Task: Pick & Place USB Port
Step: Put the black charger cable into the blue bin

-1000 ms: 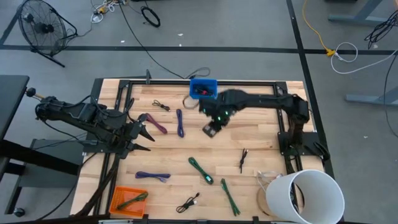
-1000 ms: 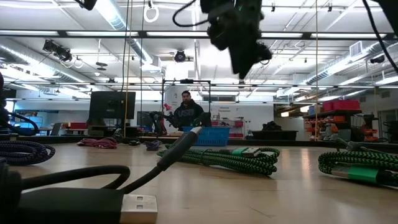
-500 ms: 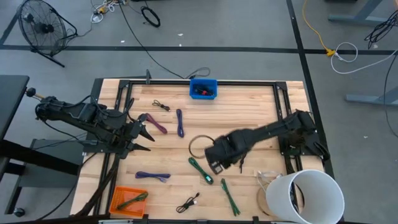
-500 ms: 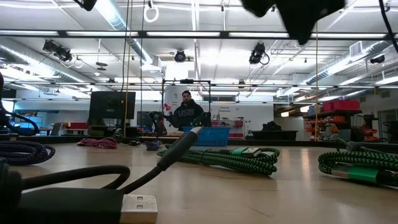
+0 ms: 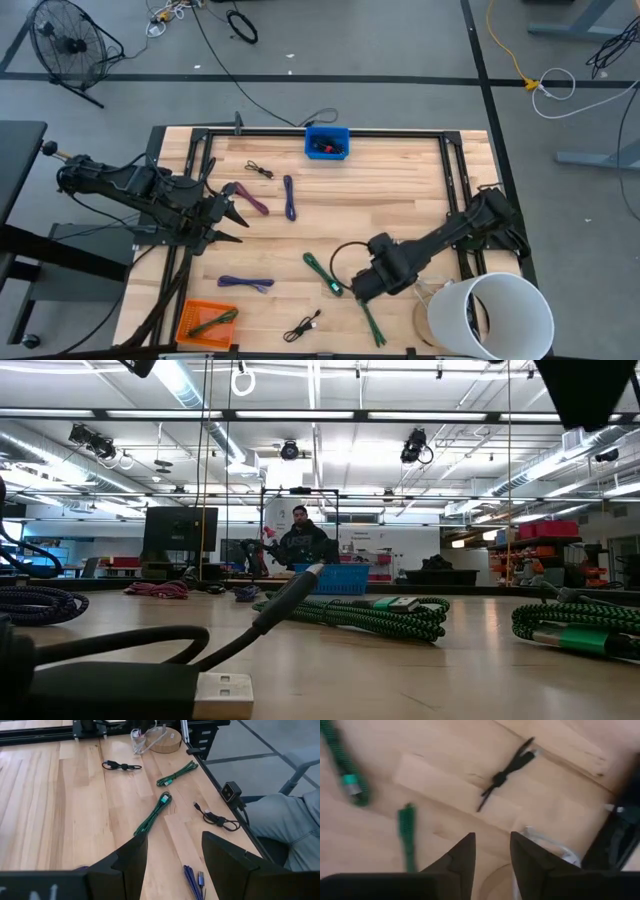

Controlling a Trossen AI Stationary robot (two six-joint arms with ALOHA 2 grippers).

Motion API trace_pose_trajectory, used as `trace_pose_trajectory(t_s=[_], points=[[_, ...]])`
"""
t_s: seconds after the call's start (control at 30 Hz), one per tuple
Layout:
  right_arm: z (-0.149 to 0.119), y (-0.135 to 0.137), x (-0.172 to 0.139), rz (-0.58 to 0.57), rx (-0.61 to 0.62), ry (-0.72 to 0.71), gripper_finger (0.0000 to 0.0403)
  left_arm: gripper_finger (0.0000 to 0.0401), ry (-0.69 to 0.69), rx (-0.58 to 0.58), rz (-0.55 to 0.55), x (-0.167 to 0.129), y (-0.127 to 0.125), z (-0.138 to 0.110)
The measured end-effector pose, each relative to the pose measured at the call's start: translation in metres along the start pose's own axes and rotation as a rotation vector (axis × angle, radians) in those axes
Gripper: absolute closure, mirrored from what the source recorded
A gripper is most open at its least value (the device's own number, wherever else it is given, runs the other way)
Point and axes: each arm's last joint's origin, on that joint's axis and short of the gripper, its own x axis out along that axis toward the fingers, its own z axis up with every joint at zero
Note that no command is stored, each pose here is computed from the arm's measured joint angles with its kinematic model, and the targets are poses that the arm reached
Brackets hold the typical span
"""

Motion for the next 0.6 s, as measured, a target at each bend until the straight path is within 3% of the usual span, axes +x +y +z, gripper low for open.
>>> trace_pose_trajectory(t_s=[0.27, 0.6], points=[[-0.007, -0.005, 0.044, -0.115, 0.003, 0.031, 0.0274, 0.0208, 0.0, 0.0, 0.0, 0.0, 0.0, 0.0], [-0.007, -0.014, 0.082, -0.075, 0.038, 0.023, 0.0295, 0.0208, -0.001, 0.0, 0.0, 0.0, 0.0, 0.0]])
